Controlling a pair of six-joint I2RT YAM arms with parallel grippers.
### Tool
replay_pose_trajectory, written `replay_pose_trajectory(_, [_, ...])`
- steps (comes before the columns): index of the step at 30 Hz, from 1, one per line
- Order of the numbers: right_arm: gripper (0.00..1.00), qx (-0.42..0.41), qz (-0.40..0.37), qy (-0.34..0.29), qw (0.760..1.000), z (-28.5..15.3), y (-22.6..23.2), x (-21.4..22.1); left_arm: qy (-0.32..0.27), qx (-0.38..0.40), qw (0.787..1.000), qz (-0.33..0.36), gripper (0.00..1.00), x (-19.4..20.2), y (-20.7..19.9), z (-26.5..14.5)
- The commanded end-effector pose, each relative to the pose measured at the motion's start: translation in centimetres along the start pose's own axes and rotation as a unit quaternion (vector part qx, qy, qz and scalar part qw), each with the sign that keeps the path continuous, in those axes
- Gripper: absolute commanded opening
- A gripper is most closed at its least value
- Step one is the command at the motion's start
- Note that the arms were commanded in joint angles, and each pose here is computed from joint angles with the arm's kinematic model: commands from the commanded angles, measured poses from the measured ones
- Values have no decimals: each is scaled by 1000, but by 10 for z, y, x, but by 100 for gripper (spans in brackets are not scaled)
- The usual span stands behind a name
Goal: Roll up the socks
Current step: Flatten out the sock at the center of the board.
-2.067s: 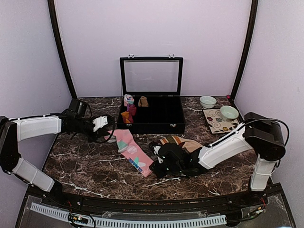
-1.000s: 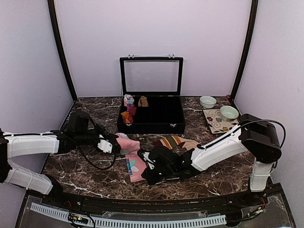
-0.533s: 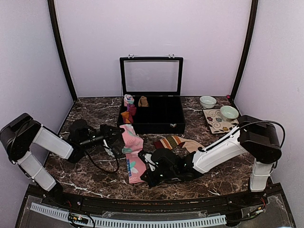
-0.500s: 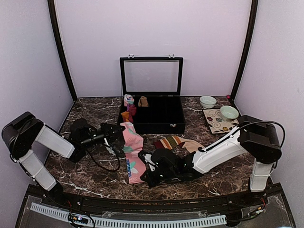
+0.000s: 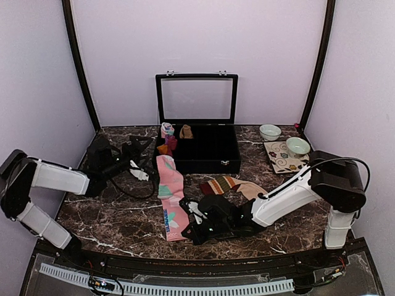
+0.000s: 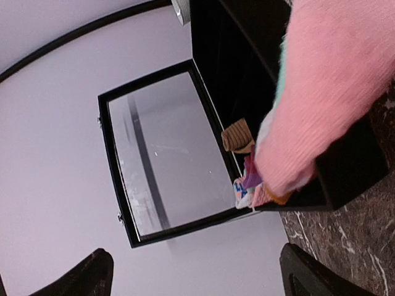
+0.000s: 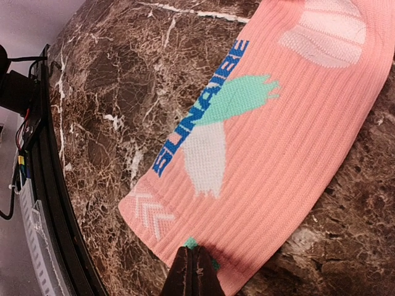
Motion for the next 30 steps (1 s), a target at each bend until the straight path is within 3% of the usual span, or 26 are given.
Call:
replay_pose_trajectory(1, [0, -7, 4, 26, 1000, 0, 1, 16, 30, 219, 963, -157, 99, 17, -28, -35])
replay_pose_trajectory(4, [0, -14, 7, 23, 1000, 3, 6, 10, 52, 338, 917, -205, 99, 18, -56, -70])
replay_pose_trajectory(7, [0, -23, 14, 22, 999, 7, 9, 4, 65, 377, 869, -314, 99, 17, -49, -86])
replay_pose_trajectory(10, [0, -37, 11, 16, 999, 13, 17, -4, 45, 410, 793, -449, 99, -3, -29, -100])
replay_pose_trajectory(12, [0, -42, 6, 18, 999, 19, 21, -9, 25, 419, 755, -503, 99, -20, -17, -105])
replay_pose_trajectory(15, [0, -49, 2, 20, 999, 26, 26, -14, 32, 440, 724, -530, 97, -42, -17, -111])
replay_pose_trajectory(19, [0, -41, -19, 7, 999, 21, 25, -17, 1, 436, 678, -592, 97, -61, -7, -118])
replay_pose_trajectory(21, [10, -14, -66, -18, 998, 10, 25, -22, -11, 440, 656, -613, 97, -73, -9, -120])
replay_pose_trajectory(24, [55, 43, -148, -51, 987, -7, 21, -26, -21, 439, 622, -648, 97, -87, -10, -114])
replay_pose_trajectory(26, [66, 52, -199, -75, 976, -20, 24, -28, -27, 442, 598, -668, 96, -93, -8, -108])
replay_pose_trajectory(30, [74, 23, -297, -118, 947, -45, 34, -17, -39, 442, 567, -694, 92, -101, -4, -99])
Point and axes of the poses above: each gripper's point midway between its finger pads, its own z axis out along the fingers, its own y axis along the line the jaws close on, x = y × z, the point moved 2 cm from there along -z, back along the fingers, and after that the axes turned 2 degrees about z, right-handed, at the moved point
